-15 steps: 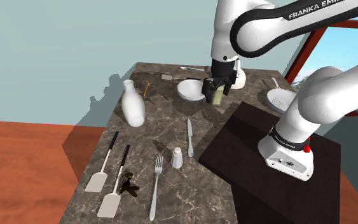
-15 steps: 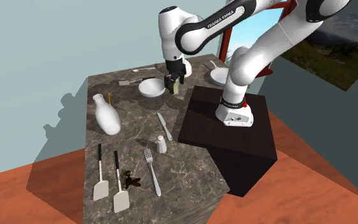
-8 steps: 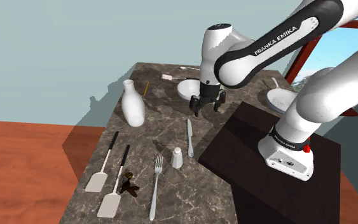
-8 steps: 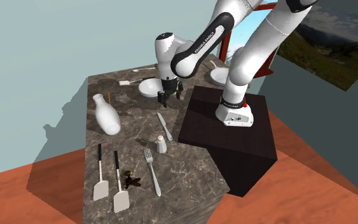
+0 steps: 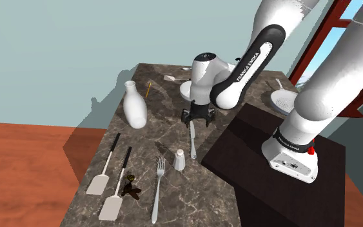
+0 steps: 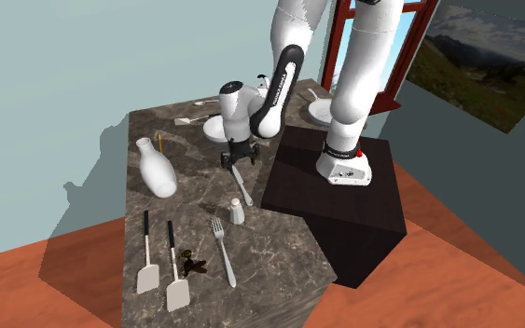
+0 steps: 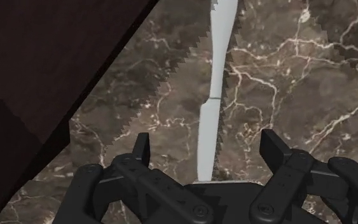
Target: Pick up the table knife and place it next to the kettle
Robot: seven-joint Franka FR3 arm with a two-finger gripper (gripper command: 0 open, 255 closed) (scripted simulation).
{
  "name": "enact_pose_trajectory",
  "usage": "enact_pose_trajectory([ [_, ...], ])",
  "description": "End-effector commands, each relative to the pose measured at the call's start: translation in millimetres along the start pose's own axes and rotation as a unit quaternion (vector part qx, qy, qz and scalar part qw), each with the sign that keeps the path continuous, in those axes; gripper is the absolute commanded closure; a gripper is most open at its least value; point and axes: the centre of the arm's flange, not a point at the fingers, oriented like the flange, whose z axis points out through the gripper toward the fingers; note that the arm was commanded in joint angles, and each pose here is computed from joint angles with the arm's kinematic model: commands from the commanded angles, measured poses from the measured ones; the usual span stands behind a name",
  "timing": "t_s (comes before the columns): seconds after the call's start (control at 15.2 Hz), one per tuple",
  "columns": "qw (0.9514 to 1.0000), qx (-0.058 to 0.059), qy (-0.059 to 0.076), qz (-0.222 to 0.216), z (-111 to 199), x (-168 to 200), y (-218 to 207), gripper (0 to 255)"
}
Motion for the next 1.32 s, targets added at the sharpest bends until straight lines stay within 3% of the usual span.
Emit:
enact_pose_trajectory([
  [0.0,0.9995,0.004,0.005,0.031,25.9,0.2,-13.0,0],
  [0.53,0.9995,0.004,0.005,0.031,65.9,0.6,-13.4,0],
  [1.06,0.9995,0.004,0.005,0.031,65.9,0.6,-13.4,0],
  [1.12,0.9995,0.004,0.005,0.031,65.9,0.6,-13.4,255],
  [1.25,0.9995,0.004,0.005,0.031,65.9,0.6,-13.4,255],
])
